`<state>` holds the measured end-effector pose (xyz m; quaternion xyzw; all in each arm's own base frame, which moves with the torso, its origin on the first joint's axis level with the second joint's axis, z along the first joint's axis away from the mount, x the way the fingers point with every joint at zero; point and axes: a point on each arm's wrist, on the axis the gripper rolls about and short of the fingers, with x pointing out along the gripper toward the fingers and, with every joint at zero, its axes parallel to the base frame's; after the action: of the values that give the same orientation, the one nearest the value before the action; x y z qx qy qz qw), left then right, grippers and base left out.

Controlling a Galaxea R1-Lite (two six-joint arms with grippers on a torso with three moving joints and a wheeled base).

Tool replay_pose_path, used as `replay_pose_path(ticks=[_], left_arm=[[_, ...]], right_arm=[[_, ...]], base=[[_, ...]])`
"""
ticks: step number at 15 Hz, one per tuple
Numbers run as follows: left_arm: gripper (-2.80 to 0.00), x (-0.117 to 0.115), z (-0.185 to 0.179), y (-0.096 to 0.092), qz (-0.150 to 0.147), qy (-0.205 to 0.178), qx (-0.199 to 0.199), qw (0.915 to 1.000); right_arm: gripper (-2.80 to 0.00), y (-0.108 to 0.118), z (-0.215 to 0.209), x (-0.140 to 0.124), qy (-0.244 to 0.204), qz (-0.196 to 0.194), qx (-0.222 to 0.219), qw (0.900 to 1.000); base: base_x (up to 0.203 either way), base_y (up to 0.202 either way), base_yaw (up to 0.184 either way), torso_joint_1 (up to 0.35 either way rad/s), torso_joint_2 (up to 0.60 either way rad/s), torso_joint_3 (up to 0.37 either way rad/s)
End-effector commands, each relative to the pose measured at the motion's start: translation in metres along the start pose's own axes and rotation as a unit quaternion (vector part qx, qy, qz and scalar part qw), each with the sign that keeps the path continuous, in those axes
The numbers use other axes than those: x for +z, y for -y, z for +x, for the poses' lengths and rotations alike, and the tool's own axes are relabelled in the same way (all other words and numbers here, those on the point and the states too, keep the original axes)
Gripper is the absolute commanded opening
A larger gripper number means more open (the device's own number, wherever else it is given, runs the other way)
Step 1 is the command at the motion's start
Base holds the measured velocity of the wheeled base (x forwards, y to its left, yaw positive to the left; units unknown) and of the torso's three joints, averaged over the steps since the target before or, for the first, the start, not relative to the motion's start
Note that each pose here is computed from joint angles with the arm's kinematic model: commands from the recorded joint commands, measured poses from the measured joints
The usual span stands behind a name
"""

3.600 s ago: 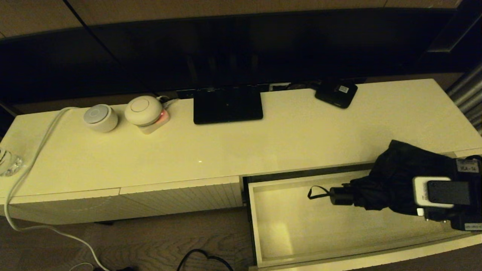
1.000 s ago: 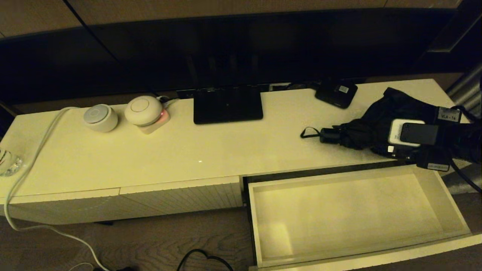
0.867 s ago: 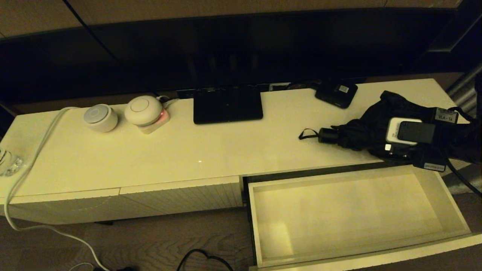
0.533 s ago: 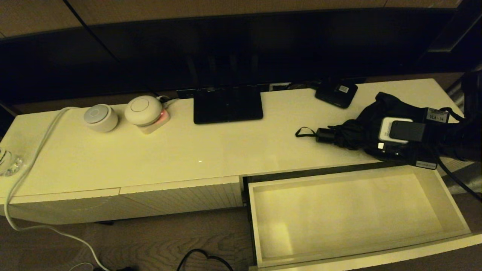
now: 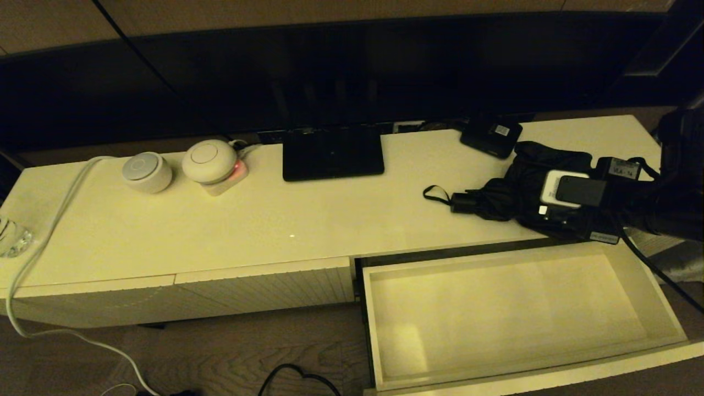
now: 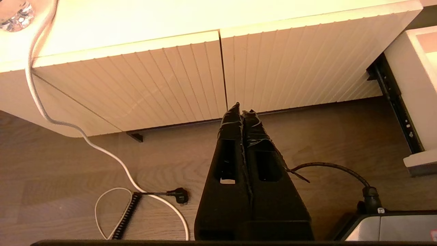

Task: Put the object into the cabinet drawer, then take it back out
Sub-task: Take the umbrella out of the drawer and put it on the table, then close the drawer

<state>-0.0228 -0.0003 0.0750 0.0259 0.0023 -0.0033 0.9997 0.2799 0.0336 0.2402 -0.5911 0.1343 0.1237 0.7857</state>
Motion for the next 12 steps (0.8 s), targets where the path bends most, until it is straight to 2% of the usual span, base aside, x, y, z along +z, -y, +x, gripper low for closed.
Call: replay_pose_path(ticks=[1,3,5,7,8,9,12], left_arm=[[-2.8,-0.001,0.0,0.0,0.001,-0.001,0.0,1.0],[-2.8,-0.001,0.0,0.0,0.0,-0.001,0.0,1.0],[-2.8,-0.001,0.0,0.0,0.0,-0.001,0.0,1.0],[-2.8,-0.001,0.0,0.0,0.001,-0.001,0.0,1.0],[-2.8,-0.001,0.0,0.0,0.0,-0.001,0.0,1.0],[-2.8,-0.001,0.0,0.0,0.0,-0.001,0.0,1.0],[-2.8,-0.001,0.0,0.0,0.0,-0.001,0.0,1.0]], right_arm=[[0.0,0.011,-0.003,0.004,0.007,0.007,-0.019,1.0],[0.0,0.023,-0.025,0.007,0.017,0.009,-0.047,0.999],[0.0,0.024,-0.049,0.008,0.028,0.003,-0.047,0.999],[0.0,0.011,-0.078,0.005,0.037,-0.01,-0.034,0.999],[0.0,-0.002,-0.09,0.0,0.035,-0.015,-0.017,0.999],[-2.8,-0.015,-0.099,-0.005,0.029,-0.018,0.004,0.999],[-2.8,-0.057,-0.113,-0.021,0.008,-0.024,0.077,0.997]], base=[[0.0,0.0,0.0,0.0,0.0,0.0],[0.0,0.0,0.0,0.0,0.0,0.0],[0.0,0.0,0.0,0.0,0.0,0.0],[0.0,0.0,0.0,0.0,0.0,0.0],[0.0,0.0,0.0,0.0,0.0,0.0],[0.0,0.0,0.0,0.0,0.0,0.0],[0.0,0.0,0.0,0.0,0.0,0.0]])
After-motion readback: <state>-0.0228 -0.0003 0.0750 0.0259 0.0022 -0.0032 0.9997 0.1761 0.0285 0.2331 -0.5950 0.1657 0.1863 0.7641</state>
